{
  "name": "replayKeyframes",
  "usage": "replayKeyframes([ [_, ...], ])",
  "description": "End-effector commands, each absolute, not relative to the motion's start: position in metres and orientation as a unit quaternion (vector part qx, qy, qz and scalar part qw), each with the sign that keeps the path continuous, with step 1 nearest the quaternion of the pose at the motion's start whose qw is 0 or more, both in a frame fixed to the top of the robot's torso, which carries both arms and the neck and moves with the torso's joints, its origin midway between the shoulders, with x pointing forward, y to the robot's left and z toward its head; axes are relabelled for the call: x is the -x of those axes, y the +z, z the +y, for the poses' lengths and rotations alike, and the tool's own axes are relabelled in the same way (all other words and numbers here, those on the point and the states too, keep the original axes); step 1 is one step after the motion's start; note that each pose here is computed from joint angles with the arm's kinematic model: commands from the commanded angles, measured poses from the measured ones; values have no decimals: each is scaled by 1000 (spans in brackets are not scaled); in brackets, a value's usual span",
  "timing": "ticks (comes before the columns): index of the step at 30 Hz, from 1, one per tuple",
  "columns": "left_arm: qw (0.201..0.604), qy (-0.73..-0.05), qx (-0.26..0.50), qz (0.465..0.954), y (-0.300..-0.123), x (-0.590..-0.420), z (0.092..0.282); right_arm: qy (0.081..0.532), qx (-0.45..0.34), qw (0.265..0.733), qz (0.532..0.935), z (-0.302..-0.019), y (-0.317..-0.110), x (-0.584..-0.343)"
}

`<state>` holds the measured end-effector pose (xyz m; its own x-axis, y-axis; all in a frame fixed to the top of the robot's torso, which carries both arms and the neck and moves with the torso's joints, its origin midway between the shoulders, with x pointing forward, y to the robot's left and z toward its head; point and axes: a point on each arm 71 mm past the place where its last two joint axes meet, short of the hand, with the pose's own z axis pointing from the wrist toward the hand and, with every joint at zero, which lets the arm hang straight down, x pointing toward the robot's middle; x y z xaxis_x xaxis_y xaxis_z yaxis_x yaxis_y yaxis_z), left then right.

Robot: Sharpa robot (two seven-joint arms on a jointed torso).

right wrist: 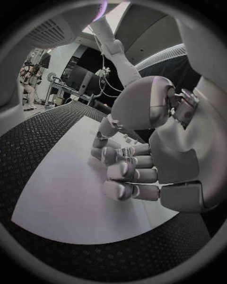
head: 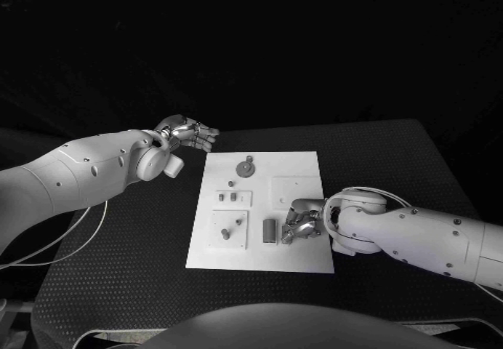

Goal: Assemble the parts on the task board

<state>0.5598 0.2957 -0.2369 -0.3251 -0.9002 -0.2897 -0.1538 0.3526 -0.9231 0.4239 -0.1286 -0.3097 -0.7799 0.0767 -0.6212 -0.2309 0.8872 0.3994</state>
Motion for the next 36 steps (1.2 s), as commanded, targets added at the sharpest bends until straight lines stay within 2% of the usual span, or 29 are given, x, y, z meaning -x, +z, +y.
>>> replayKeyframes([
  [1, 437, -429, 374, 696, -236, -560, 293, 210, 66, 320, 921, -132, -317, -421],
  [18, 438, -429, 374, 696, -236, -560, 294, 183, 100, 324, 923, -135, -319, -421],
  [36, 439, -429, 374, 695, -236, -560, 293, 197, 67, 325, 922, -144, -317, -421],
])
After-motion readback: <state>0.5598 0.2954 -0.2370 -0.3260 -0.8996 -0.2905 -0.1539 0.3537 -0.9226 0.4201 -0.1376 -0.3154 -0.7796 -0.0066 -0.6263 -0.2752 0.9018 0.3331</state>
